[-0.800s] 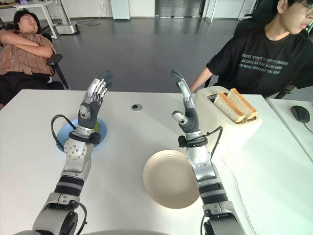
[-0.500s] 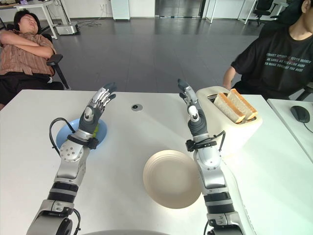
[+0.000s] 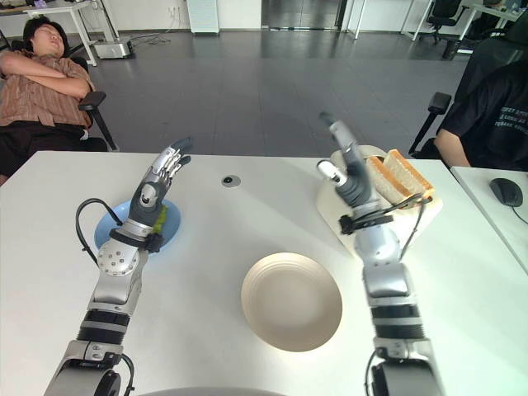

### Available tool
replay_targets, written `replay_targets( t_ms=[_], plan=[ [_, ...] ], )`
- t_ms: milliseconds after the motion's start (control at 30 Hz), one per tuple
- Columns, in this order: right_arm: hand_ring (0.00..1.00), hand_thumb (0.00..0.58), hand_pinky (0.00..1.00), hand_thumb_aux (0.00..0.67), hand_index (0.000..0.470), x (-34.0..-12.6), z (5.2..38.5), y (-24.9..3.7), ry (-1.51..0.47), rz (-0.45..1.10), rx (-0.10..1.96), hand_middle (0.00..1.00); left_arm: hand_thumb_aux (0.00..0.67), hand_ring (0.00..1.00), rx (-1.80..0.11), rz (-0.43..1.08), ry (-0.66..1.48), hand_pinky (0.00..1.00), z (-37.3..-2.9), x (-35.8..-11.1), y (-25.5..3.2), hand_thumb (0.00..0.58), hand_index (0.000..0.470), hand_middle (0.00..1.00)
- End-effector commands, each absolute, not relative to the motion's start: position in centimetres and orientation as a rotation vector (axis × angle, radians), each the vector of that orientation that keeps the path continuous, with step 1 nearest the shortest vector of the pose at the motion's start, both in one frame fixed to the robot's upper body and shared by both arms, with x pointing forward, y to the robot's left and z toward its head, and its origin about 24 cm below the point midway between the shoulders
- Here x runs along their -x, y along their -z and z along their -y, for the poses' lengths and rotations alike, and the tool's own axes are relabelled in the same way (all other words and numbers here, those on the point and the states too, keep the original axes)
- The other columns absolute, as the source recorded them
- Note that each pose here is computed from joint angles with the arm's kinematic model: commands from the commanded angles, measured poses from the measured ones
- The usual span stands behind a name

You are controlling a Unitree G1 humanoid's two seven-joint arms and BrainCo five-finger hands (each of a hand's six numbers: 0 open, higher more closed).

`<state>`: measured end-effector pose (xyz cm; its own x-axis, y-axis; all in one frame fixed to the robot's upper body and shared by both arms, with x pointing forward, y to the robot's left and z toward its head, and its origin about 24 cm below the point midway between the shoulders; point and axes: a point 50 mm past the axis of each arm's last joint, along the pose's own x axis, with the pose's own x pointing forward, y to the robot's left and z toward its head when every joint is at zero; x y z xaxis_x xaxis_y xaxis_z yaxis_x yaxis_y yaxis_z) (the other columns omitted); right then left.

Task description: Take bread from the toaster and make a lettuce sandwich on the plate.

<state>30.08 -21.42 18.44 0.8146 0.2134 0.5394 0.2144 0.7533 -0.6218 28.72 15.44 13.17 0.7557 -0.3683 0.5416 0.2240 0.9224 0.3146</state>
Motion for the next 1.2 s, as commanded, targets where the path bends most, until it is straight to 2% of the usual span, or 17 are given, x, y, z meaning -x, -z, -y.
replay_targets(
  t_ms=[33, 167, 333, 433, 633, 1067, 1100, 1133, 1167, 1200],
  plan=[
    [0.0, 0.0, 0.0, 0.0, 0.0, -31.2, 25.4, -21.1, 0.197, 0.577, 1.052, 0.0, 0.0, 0.0, -0.266, 0.649, 0.308, 0.0, -16.0, -28.8, -13.3, 0.0, 0.0, 0.0],
    [0.0, 0.0, 0.0, 0.0, 0.0, -31.4, 29.5, -22.9, 0.422, 0.452, 1.395, 0.0, 0.0, 0.0, -0.271, 0.66, 0.297, 0.0, -16.3, -28.8, -13.5, 0.0, 0.0, 0.0],
    [0.0, 0.0, 0.0, 0.0, 0.0, -31.2, 32.7, -22.9, 0.538, 0.259, 1.576, 0.0, 0.0, 0.0, -0.272, 0.686, 0.298, 0.0, -16.3, -28.6, -13.9, 0.0, 0.0, 0.0],
    [0.0, 0.0, 0.0, 0.0, 0.0, -31.1, 34.0, -22.4, 0.554, 0.132, 1.612, 0.0, 0.0, 0.0, -0.271, 0.686, 0.294, 0.0, -16.4, -28.6, -13.9, 0.0, 0.0, 0.0],
    [0.0, 0.0, 0.0, 0.0, 0.0, -31.0, 34.7, -20.2, 0.48, -0.08, 1.657, 0.0, 0.0, 0.0, -0.277, 0.689, 0.302, 0.0, -16.3, -28.6, -14.0, 0.0, 0.0, 0.0],
    [0.0, 0.0, 0.0, 0.0, 0.0, -30.8, 33.7, -19.4, 0.385, -0.142, 1.622, 0.0, 0.0, 0.0, -0.295, 0.678, 0.304, 0.0, -16.2, -28.7, -13.8, 0.0, 0.0, 0.0],
    [0.0, 0.036, 0.0, 0.021, 0.015, -30.8, 33.6, -19.3, 0.377, -0.148, 1.619, 0.0, 0.0, 0.0, -0.298, 0.676, 0.306, 0.0, -16.1, -28.7, -13.8, 0.0, 0.0, 0.0],
    [0.0, 0.156, 0.0, 0.097, 0.068, -30.8, 33.6, -19.2, 0.372, -0.156, 1.613, 0.0, 0.0, 0.0, -0.3, 0.676, 0.307, 0.0, -16.1, -28.7, -13.8, 0.0, 0.0, 0.0],
    [0.0, 0.194, 0.0, 0.123, 0.087, -30.8, 33.6, -19.1, 0.366, -0.167, 1.61, 0.0, 0.0, 0.0, -0.302, 0.676, 0.307, 0.0, -16.1, -28.7, -13.7, 0.0, 0.0, 0.0],
    [0.0, 0.168, 0.0, 0.105, 0.074, -30.8, 33.6, -18.9, 0.36, -0.179, 1.606, 0.0, 0.0, 0.0, -0.304, 0.676, 0.305, 0.0, -16.1, -28.6, -13.8, 0.0, 0.0, 0.0]
  ],
)
